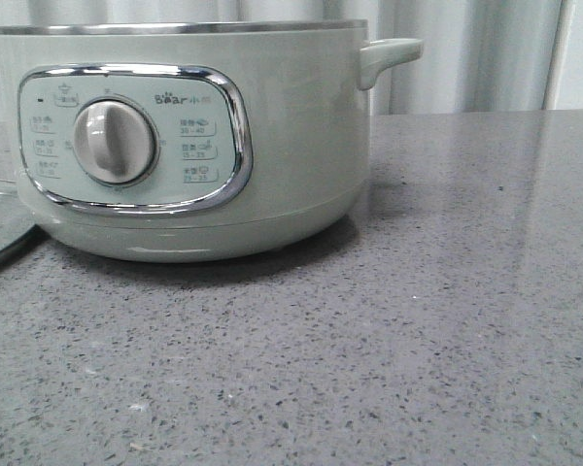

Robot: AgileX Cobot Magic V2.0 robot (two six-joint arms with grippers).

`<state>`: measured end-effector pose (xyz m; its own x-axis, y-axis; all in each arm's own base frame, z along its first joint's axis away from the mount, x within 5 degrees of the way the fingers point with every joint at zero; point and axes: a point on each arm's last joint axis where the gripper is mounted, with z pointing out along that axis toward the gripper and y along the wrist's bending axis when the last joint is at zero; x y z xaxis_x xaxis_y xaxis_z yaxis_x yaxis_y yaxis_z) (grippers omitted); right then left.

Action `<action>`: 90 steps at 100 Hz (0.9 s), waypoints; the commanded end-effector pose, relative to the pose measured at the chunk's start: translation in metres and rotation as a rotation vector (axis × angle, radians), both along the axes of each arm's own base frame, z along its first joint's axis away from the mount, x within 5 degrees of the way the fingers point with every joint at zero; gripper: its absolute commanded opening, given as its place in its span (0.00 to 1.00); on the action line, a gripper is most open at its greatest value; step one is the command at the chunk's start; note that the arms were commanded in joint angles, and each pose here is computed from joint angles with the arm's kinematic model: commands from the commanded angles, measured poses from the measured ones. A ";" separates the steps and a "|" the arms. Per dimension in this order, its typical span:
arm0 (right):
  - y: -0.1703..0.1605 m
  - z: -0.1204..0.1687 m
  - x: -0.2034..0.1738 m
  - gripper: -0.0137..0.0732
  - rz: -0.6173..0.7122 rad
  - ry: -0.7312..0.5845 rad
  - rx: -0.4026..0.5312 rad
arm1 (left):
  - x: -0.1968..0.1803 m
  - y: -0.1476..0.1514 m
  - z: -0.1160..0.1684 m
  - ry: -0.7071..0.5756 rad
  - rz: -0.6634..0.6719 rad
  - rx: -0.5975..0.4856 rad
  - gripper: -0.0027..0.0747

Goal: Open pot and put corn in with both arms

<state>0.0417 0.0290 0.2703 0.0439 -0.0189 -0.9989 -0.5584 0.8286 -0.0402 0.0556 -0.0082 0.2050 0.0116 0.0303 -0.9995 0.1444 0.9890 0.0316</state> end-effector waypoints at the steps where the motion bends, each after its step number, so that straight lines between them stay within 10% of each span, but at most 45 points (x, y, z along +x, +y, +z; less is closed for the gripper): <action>1: -0.001 0.016 -0.001 0.10 -0.010 -0.091 0.040 | -0.003 0.002 0.007 -0.105 0.022 -0.036 0.01; 45: -0.001 0.016 -0.001 0.10 -0.010 -0.091 0.040 | -0.004 0.004 -0.021 0.204 0.085 -0.024 0.01; 90: -0.001 0.016 -0.001 0.10 -0.010 -0.091 0.040 | -0.004 0.004 -0.021 0.204 0.085 -0.024 0.01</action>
